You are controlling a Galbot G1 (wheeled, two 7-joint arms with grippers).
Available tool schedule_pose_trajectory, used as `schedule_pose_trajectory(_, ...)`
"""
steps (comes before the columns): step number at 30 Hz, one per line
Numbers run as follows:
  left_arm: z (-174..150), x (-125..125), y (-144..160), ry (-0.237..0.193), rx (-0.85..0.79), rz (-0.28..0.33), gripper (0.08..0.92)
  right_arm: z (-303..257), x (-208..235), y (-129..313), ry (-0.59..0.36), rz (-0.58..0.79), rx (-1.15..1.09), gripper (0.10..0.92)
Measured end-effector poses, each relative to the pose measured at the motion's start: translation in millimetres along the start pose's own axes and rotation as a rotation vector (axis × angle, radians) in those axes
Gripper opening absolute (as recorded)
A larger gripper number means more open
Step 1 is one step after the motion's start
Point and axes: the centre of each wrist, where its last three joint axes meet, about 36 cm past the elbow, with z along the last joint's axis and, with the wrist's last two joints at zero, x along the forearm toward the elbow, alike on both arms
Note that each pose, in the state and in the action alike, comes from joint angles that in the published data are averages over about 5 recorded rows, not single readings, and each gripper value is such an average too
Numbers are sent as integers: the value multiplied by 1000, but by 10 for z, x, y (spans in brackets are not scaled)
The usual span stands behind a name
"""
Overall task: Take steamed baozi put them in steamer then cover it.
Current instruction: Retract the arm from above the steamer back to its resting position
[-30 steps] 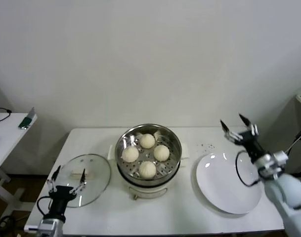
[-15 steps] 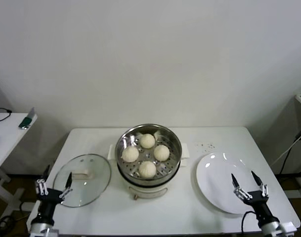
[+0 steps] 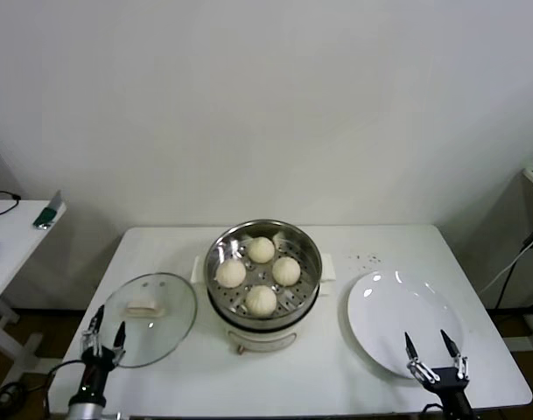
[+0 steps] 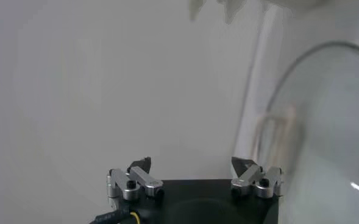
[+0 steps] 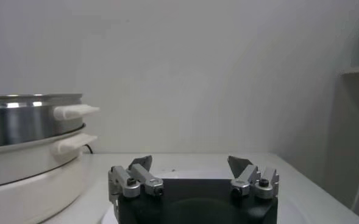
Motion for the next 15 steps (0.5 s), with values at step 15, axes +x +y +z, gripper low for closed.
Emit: schedule_pose_trajectory(15, -109, -287, -321, 19, -132, 28, 823, 122, 155, 115, 9, 17, -15, 823)
